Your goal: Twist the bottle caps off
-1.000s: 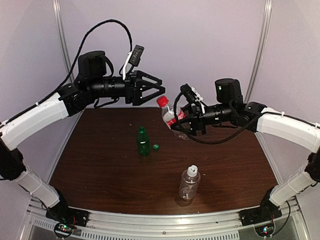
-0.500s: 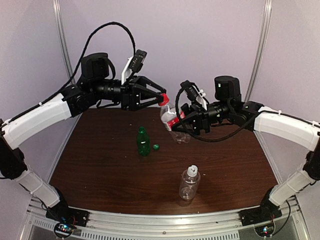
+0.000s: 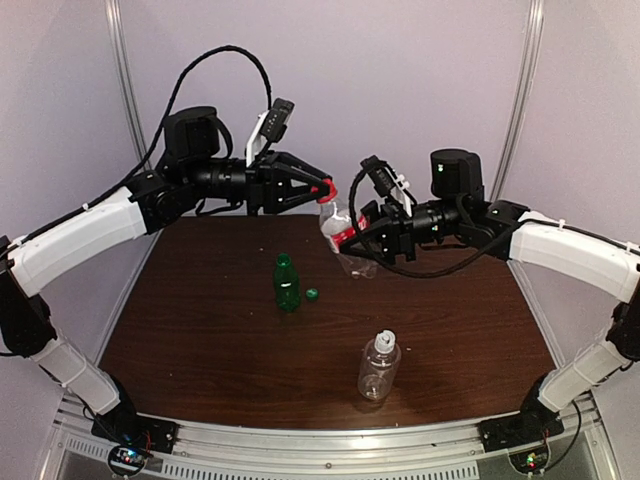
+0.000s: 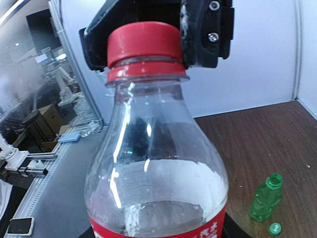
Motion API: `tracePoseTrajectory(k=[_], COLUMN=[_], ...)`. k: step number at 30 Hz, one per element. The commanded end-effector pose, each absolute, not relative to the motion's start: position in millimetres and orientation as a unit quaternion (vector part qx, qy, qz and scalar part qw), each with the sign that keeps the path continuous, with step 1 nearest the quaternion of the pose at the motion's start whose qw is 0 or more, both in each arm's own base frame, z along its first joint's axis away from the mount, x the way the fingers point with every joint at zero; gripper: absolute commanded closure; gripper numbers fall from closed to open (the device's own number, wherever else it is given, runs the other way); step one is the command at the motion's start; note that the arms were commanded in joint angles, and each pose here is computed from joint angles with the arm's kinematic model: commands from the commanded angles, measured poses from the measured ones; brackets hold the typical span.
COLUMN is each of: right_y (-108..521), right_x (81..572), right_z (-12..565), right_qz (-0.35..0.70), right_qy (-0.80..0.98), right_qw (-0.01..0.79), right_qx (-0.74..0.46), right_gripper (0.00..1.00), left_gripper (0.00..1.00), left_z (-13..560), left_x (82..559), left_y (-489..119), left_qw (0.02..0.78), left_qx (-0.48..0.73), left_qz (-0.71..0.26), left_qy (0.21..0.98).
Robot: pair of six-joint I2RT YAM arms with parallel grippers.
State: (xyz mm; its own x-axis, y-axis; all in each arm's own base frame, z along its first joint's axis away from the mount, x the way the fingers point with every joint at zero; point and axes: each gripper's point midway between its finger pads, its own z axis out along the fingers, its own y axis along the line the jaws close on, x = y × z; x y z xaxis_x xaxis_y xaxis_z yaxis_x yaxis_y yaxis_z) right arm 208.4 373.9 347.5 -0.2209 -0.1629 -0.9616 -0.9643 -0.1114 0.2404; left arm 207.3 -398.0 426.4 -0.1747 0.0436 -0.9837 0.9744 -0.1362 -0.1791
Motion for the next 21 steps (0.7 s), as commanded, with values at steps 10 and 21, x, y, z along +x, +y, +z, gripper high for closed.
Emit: tracePoseTrajectory(k=[10, 21], right_y=[338.3, 350.8], right_x=[320.1, 299.2], right_z=[328.0, 330.9], right_qz=[0.279, 0.297], right_qy=[0.692, 0.659], right_qw=[0.562, 0.560], right_qx=[-0.357, -0.406], right_gripper=[0.56, 0.56], left_gripper=[0.82, 0.59], left_z=[421.3, 424.9], left_x=[309.8, 305.4], left_y=[-389.6, -397.7], left_qw=[0.501, 0.503], left_qx=[0.203, 0.270], left_qz=[-0.480, -0.499], left_qy=[0.691, 0.653])
